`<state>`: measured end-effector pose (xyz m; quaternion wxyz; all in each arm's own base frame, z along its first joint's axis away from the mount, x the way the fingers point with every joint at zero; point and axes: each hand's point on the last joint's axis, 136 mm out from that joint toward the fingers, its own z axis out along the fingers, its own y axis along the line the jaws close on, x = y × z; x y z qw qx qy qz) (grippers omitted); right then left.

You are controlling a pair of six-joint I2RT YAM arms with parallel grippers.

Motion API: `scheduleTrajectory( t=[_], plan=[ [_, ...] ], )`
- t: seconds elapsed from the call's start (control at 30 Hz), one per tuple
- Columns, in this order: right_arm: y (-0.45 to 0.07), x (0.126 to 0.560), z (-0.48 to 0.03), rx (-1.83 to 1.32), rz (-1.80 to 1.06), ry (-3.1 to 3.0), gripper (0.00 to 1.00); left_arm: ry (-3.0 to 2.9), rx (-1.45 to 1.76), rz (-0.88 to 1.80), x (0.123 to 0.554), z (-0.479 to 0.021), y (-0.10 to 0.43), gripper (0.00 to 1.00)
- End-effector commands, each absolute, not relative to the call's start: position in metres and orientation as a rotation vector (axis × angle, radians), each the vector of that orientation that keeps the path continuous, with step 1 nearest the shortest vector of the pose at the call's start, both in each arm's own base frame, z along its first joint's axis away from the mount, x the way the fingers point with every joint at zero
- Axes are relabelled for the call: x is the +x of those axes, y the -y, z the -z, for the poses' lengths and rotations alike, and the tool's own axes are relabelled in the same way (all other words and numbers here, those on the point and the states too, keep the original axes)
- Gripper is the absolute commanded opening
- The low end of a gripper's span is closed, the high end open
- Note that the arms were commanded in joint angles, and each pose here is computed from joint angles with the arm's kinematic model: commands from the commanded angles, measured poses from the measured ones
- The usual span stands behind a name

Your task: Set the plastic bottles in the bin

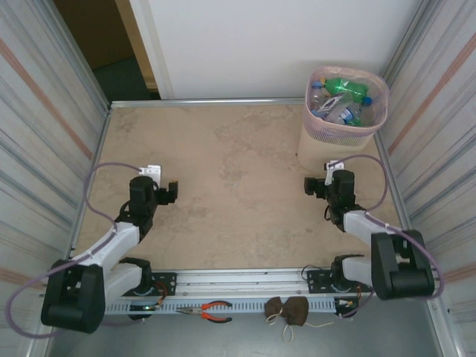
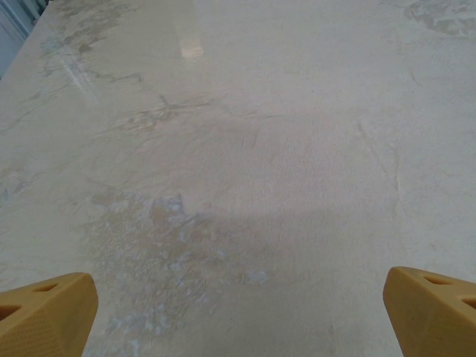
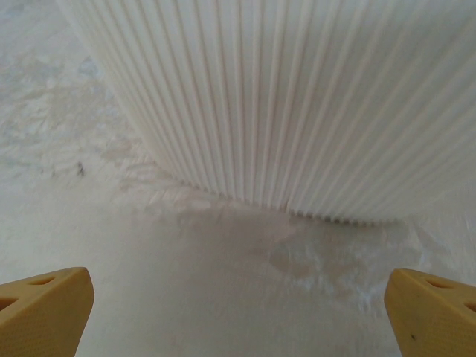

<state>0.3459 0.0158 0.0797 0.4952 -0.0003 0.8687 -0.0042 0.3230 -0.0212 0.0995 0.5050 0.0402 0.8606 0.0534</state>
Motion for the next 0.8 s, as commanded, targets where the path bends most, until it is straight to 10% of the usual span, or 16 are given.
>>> scheduleTrajectory(
  t=[0.0, 0.77],
  plan=[
    [-0.014, 0.374, -0.112, -0.013, 0.051, -1.918, 0.99, -1.906, 0.124, -0.126, 0.344, -0.124, 0.022, 0.99],
    [0.012, 0.394, -0.081, 0.102, -0.046, -1.981, 0.99, -1.958, 0.176, 0.102, 0.395, -0.092, 0.022, 0.99]
  ],
)
